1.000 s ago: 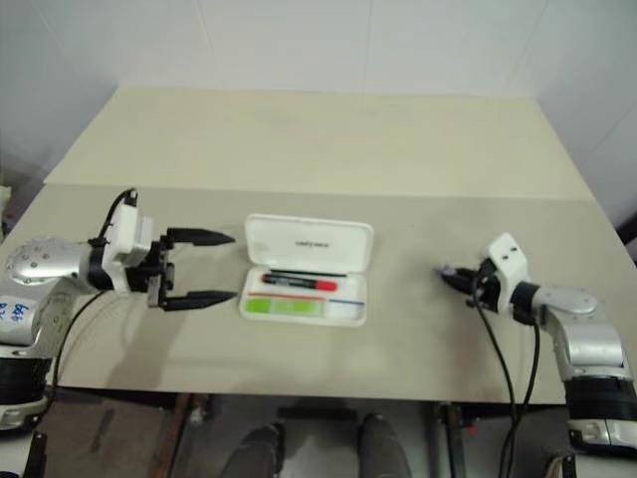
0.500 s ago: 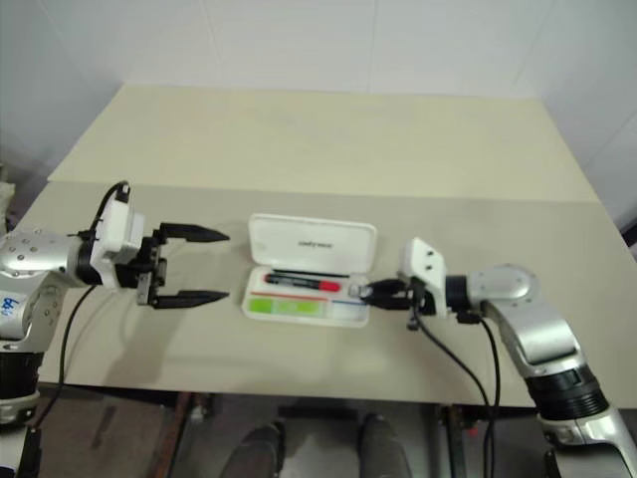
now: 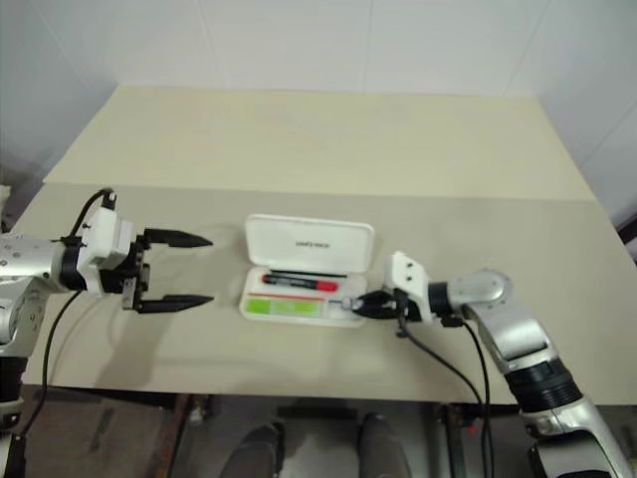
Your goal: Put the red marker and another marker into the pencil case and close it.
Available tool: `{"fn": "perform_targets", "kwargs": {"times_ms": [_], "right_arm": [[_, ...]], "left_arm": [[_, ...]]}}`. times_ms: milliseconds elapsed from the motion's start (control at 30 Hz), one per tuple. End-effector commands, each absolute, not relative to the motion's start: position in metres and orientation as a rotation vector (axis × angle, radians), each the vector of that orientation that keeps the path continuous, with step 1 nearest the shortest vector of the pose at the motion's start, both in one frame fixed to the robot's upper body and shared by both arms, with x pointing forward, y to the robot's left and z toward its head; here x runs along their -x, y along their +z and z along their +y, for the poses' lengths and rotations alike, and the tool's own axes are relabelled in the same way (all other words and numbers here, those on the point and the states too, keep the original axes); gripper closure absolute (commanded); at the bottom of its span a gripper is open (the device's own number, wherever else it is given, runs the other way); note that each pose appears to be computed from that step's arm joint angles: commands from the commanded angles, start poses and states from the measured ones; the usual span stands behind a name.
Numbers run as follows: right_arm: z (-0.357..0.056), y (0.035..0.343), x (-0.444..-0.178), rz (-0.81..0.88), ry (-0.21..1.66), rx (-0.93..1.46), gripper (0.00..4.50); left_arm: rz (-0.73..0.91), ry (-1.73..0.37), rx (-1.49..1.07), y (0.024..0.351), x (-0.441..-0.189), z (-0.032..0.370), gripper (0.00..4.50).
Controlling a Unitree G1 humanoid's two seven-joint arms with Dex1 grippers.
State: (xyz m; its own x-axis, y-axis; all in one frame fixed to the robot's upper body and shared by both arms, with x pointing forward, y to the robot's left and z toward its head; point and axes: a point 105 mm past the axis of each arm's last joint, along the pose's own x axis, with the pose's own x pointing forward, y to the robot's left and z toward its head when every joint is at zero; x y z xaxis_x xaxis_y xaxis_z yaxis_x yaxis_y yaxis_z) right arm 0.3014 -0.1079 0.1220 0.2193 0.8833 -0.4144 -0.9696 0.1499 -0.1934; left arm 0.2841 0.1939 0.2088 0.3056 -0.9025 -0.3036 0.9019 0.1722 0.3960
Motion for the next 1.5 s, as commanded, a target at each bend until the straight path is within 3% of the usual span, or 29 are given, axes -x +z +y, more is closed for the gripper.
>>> {"fn": "perform_targets", "kwargs": {"times_ms": [33, 367, 600, 767, 967, 1133, 1333, 1500], "right_arm": [[-0.103, 0.13, -0.303, 0.191, 1.36, 0.486, 4.16], [-0.103, 0.12, -0.306, 0.236, 1.361, 0.476, 4.16], [-0.099, 0.134, -0.306, 0.178, 1.373, 0.483, 1.8], [-0.094, 0.162, -0.303, 0.096, 1.385, 0.444, 0.09], [-0.105, 0.207, -0.285, -0.02, 1.349, 0.381, 0.03], [-0.138, 0.206, -0.271, -0.004, 1.222, 0.392, 0.03], [-0.178, 0.21, -0.273, -0.023, 1.04, 0.428, 0.03], [-0.187, 0.213, -0.274, -0.039, 0.983, 0.443, 0.0]], "left_arm": [[-0.038, -1.274, -0.58, 0.216, -0.283, 0.191, 0.0], [-0.051, -1.275, -0.58, 0.217, -0.284, 0.187, 0.0], [-0.055, -1.275, -0.584, 0.218, -0.286, 0.187, 0.0], [-0.059, -1.279, -0.582, 0.218, -0.287, 0.185, 0.0], [-0.058, -1.277, -0.57, 0.217, -0.286, 0.185, 0.0], [-0.062, -1.265, -0.541, 0.216, -0.287, 0.185, 0.0], [-0.088, -1.257, -0.518, 0.216, -0.292, 0.184, 0.0], [-0.102, -1.274, -0.499, 0.216, -0.294, 0.183, 1.26]]}}
